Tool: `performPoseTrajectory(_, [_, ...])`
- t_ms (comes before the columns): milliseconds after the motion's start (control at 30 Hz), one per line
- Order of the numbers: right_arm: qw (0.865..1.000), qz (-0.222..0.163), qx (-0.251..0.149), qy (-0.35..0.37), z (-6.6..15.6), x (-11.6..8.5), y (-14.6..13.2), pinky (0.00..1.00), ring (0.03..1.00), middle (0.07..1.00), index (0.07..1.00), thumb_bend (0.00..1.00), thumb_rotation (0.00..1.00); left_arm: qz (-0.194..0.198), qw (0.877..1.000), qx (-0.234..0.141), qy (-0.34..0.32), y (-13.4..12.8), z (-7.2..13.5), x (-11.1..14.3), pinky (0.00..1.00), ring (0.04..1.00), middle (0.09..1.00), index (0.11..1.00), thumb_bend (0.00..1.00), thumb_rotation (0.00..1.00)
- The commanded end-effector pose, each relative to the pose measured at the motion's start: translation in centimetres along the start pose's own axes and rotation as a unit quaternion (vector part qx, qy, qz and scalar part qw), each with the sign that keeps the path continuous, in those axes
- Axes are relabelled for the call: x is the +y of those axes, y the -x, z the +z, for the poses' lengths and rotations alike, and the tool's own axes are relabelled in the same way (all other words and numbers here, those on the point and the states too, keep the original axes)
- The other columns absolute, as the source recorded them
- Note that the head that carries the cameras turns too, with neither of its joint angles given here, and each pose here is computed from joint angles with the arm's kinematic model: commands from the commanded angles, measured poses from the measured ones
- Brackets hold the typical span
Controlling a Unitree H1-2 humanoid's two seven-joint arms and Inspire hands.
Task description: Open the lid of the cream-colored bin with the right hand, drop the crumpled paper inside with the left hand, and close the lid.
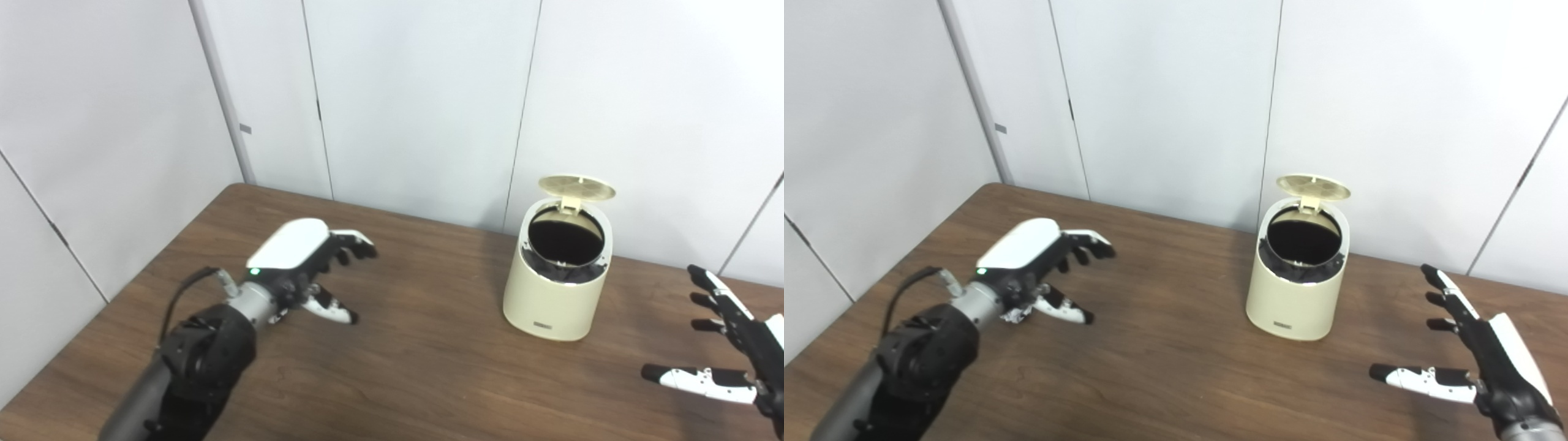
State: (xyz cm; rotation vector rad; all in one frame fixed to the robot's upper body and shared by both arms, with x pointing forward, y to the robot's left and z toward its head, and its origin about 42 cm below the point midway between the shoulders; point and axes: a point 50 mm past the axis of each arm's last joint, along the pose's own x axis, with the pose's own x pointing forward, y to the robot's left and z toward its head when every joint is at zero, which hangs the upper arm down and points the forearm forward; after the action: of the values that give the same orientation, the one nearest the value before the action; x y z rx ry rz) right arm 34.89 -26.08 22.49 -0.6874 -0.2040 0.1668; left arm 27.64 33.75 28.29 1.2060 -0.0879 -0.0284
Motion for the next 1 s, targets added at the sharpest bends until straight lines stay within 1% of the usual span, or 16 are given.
performPoseTrajectory(0, [0.999, -0.020, -0.035, 0.022, 1.6, -1.4, -0.8, 0.73, 0.878, 0.942, 0.942, 0.85, 0.26, 0.029, 0.999, 0.014, -0.034, 0.2, -1.4, 1.4, 0.59, 0.703, 0.748, 0.745, 0.83, 0.00])
performPoseTrajectory(133, [0.999, -0.018, -0.038, 0.020, 1.5, -1.3, -0.8, 0.71, 0.869, 0.940, 0.944, 0.85, 0.24, 0.026, 0.996, 0.043, -0.075, 0.3, -3.2, 1.5, 0.62, 0.733, 0.778, 0.771, 0.82, 0.00])
performPoseTrajectory(233, [0.999, -0.018, -0.035, 0.023, 1.4, -1.4, -0.8, 0.69, 0.862, 0.937, 0.944, 0.85, 0.26, 0.028, 0.994, 0.051, -0.096, 0.3, -4.3, 1.7, 0.60, 0.708, 0.760, 0.756, 0.85, 0.00])
performPoseTrajectory(467, [0.999, -0.020, -0.035, 0.007, 1.3, -1.5, -0.8, 0.72, 0.879, 0.941, 0.946, 0.85, 0.23, -0.001, 0.991, 0.081, -0.109, -0.2, -5.8, 2.1, 0.70, 0.779, 0.792, 0.764, 0.85, 0.00])
performPoseTrajectory(500, [0.999, -0.020, -0.036, 0.003, 1.3, -1.5, -0.9, 0.74, 0.887, 0.945, 0.954, 0.85, 0.23, -0.004, 0.990, 0.083, -0.115, -0.3, -6.0, 2.1, 0.70, 0.782, 0.792, 0.762, 0.85, 0.00])
performPoseTrajectory(633, [0.999, -0.021, -0.035, -0.004, 1.4, -1.6, -0.9, 0.76, 0.893, 0.953, 0.966, 0.85, 0.20, -0.008, 0.988, 0.087, -0.126, -0.4, -6.5, 2.0, 0.69, 0.785, 0.785, 0.751, 0.88, 0.00])
performPoseTrajectory(700, [0.999, -0.021, -0.036, -0.005, 1.4, -1.6, -0.9, 0.76, 0.893, 0.955, 0.967, 0.85, 0.19, -0.008, 0.987, 0.088, -0.132, -0.5, -7.1, 1.9, 0.69, 0.784, 0.782, 0.748, 0.88, 0.00])
performPoseTrajectory(767, [0.999, -0.021, -0.037, -0.003, 1.4, -1.6, -0.9, 0.76, 0.895, 0.957, 0.966, 0.85, 0.20, -0.005, 0.987, 0.084, -0.136, -0.5, -7.5, 1.6, 0.69, 0.779, 0.777, 0.743, 0.89, 0.00])
performPoseTrajectory(867, [0.999, -0.020, -0.038, 0.005, 1.4, -1.6, -0.9, 0.75, 0.889, 0.949, 0.963, 0.85, 0.22, 0.001, 0.987, 0.077, -0.141, -0.7, -7.8, 1.3, 0.65, 0.751, 0.759, 0.729, 0.92, 0.00])
performPoseTrajectory(967, [0.999, -0.019, -0.040, 0.006, 1.3, -1.5, -0.9, 0.73, 0.889, 0.947, 0.959, 0.85, 0.24, -0.002, 0.986, 0.082, -0.144, -0.8, -8.0, 0.8, 0.63, 0.740, 0.762, 0.730, 0.91, 0.00])
